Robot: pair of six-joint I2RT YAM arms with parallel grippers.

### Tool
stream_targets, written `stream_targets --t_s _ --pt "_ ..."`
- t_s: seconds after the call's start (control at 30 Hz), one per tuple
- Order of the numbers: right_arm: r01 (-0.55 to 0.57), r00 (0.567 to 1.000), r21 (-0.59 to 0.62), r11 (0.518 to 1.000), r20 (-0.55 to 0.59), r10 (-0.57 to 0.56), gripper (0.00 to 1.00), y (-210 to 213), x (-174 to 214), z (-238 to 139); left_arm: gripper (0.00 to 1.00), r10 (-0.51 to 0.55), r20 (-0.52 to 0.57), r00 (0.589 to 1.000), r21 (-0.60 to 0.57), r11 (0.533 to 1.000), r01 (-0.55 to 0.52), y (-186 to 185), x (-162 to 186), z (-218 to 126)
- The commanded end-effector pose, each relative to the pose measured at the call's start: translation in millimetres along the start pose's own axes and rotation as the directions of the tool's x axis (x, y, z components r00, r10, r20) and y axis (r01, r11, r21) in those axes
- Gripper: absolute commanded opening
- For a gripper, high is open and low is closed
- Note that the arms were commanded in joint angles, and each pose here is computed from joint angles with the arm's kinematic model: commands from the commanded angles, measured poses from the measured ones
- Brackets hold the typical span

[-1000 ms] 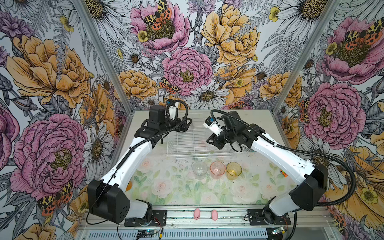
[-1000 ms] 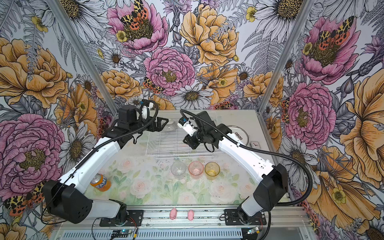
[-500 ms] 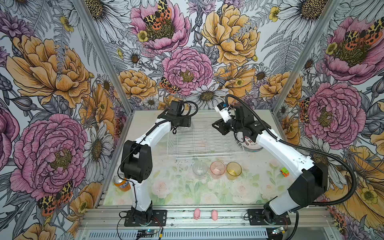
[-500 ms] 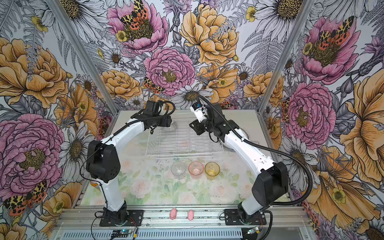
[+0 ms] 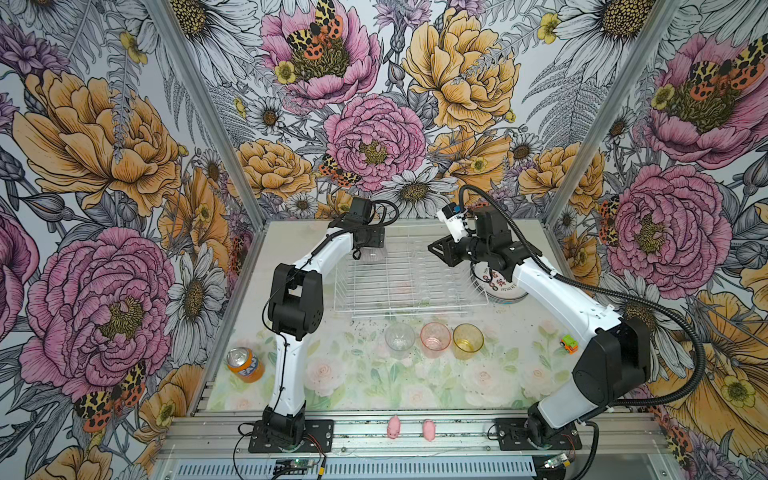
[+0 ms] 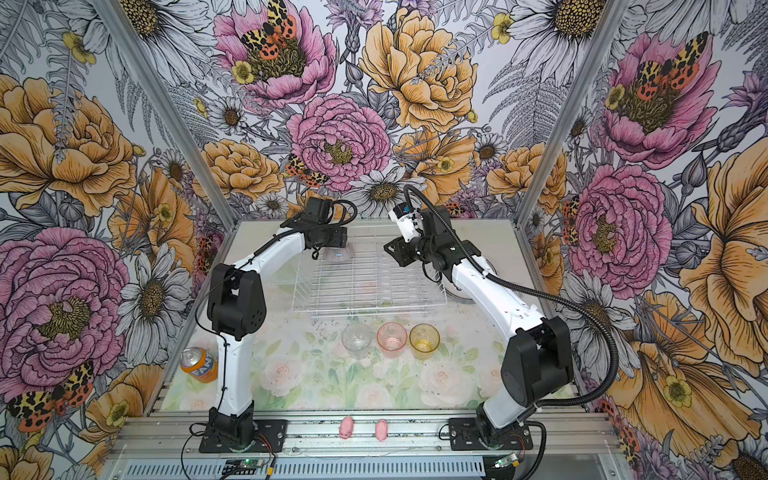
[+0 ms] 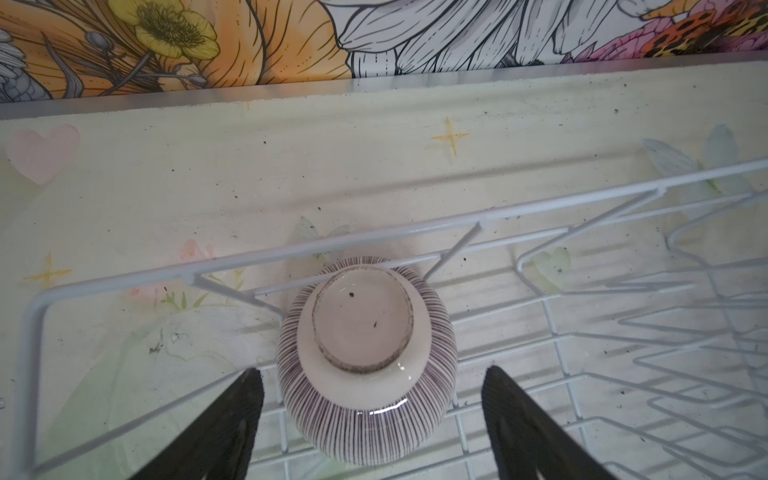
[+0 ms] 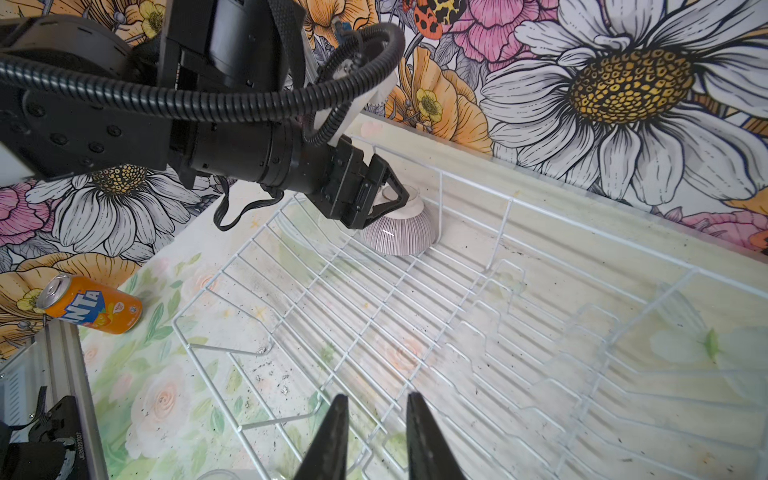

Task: Unload the mixed dishes from the dish rack
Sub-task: 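Lower left gripper onto the upturned purple-striped bowl's foot and close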

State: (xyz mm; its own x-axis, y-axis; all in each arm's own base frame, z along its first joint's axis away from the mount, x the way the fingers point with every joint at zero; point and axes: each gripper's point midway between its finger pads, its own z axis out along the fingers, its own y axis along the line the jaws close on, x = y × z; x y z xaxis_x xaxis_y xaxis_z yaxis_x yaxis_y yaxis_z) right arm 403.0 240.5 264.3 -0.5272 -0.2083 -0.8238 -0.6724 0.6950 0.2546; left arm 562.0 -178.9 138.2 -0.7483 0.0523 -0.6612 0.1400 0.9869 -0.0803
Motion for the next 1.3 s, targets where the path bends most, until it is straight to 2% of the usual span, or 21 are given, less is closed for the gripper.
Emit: stream_targets --t_s 0.0,0.3,0.57,1.27 --pt "-0.018 1.0 -0.025 1.0 0.015 0.018 0.27 -4 0 5 0.83 -0.027 -0.003 1.0 -0.035 0.999 0.027 8 0 7" --pt "-0.036 0.999 -0.035 0.999 0.027 0.037 0.27 -10 2 2 0.82 -0.034 -0.031 0.999 -0.046 0.998 0.033 7 13 20" --pt "-0.045 0.999 -0.042 0.998 0.022 0.046 0.27 -13 6 3 0.79 -0.03 0.011 0.999 -0.061 0.998 0.031 6 9 30" --pt "-0.077 0.997 -0.049 0.996 0.014 0.078 0.27 -20 13 6 0.7 -0.036 -0.031 0.999 0.018 0.999 0.037 -9 29 57"
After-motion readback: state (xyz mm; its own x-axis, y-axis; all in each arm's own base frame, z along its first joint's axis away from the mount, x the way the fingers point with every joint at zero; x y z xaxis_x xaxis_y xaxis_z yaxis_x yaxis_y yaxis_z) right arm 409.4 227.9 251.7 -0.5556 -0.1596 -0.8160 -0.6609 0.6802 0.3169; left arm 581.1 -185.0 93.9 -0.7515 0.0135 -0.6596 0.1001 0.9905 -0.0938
